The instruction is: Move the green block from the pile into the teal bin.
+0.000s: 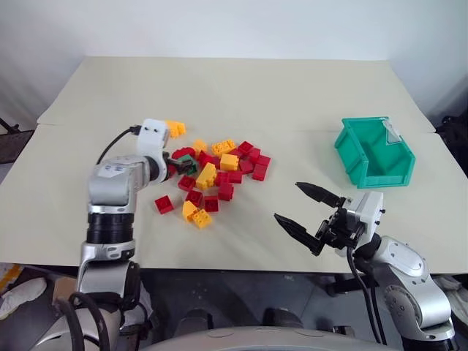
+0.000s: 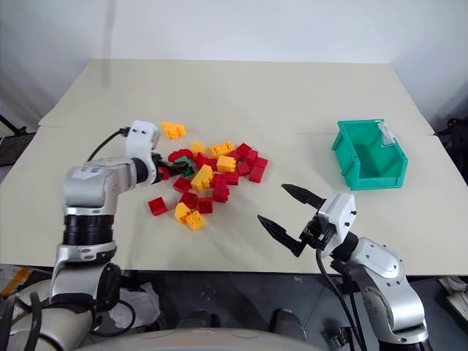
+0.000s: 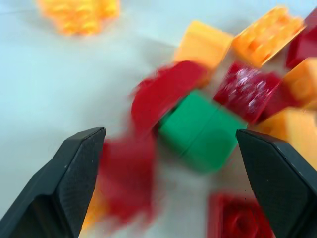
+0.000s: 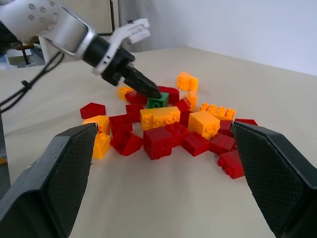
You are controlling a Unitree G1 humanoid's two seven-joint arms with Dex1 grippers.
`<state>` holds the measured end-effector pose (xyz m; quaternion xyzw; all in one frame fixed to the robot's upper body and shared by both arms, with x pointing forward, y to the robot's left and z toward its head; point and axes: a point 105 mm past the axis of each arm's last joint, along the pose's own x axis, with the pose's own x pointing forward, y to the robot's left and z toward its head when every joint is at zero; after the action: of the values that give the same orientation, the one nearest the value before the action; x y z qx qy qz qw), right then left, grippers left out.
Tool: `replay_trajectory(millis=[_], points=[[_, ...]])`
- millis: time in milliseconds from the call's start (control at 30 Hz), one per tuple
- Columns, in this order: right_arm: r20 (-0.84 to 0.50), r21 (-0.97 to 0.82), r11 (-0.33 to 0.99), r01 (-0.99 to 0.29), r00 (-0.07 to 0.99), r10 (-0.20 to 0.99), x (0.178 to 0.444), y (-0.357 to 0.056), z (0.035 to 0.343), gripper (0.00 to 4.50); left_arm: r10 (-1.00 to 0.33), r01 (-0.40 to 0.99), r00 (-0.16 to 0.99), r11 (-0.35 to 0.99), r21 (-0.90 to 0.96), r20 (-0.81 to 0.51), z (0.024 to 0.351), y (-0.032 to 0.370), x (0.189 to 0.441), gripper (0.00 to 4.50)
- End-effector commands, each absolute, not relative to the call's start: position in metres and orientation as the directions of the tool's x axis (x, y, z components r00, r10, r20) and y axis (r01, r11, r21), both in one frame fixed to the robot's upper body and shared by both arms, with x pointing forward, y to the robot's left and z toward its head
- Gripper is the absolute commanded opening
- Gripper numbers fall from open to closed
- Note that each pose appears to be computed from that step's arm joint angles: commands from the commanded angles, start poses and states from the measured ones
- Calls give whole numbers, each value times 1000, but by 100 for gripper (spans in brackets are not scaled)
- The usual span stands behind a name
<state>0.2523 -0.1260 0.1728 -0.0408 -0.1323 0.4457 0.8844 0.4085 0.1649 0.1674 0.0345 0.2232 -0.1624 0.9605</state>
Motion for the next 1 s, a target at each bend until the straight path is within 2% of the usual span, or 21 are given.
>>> replay_trajectory(millis=[33,200,367,467,733,867,933,1000], points=[[232,-209,599,-773,556,798,250,-124,179,450,-326,356,803,934,-38,-498,150,156,412,446],[241,-207,604,-769,558,794,250,-122,179,450,-325,384,749,923,-22,-577,141,156,406,446],[248,-208,617,-759,570,784,250,-123,179,450,-281,356,745,934,4,-605,135,173,402,446],[248,-207,618,-758,571,783,250,-123,179,450,-281,368,737,930,17,-615,132,175,400,386],[247,-209,619,-757,572,782,251,-124,179,450,-297,397,759,917,50,-580,143,187,400,153],[245,-207,618,-759,571,784,250,-124,178,450,-317,420,805,902,104,-501,161,207,406,149],[242,-208,619,-758,573,783,250,-125,178,450,-460,541,800,831,131,-385,184,206,406,149],[240,-210,621,-756,575,782,250,-127,178,450,-549,613,776,771,170,-311,199,207,403,149]])
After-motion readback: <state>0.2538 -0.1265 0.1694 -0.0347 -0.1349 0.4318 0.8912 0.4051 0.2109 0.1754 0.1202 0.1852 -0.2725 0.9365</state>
